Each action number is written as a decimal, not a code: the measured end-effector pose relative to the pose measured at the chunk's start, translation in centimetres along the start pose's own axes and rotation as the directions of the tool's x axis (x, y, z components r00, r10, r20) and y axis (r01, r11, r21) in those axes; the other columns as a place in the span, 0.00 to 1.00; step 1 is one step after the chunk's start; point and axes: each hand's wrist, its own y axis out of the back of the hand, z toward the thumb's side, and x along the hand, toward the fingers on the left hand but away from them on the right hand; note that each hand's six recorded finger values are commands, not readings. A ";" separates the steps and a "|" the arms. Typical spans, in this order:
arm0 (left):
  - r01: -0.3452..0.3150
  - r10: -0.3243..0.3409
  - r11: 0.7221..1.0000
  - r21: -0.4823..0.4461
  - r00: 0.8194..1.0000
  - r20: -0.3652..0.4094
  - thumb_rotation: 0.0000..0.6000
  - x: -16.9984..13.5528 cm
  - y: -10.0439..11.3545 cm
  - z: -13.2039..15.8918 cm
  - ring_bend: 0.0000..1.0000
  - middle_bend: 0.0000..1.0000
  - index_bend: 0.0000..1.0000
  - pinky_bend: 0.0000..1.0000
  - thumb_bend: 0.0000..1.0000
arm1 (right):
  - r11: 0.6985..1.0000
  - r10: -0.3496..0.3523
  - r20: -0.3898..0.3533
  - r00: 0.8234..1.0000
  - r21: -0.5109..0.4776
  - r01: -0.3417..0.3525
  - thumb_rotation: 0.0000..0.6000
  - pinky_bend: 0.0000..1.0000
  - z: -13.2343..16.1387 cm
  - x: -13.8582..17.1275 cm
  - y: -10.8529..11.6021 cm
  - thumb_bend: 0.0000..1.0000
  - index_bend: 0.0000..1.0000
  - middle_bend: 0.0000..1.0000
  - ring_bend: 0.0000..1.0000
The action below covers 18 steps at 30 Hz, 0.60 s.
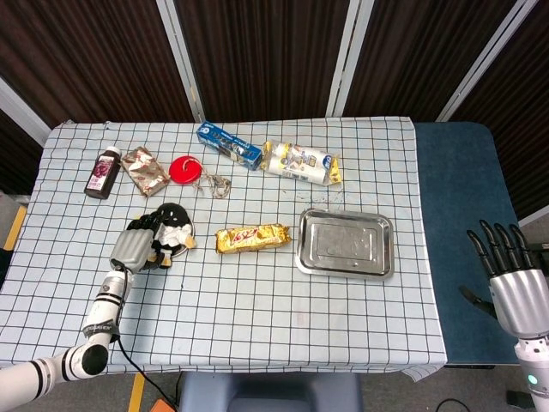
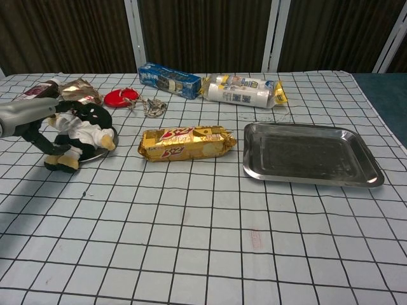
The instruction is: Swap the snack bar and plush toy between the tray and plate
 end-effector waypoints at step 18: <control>0.004 -0.004 1.000 0.000 0.994 -0.107 1.00 2.6 -3.2 -0.9 0.01 0.00 0.00 0.13 0.41 | 0.999 -0.004 -0.007 1.000 -0.032 0.004 1.00 0.00 -0.5 0.2 0.0 0.10 0.11 0.00 0.00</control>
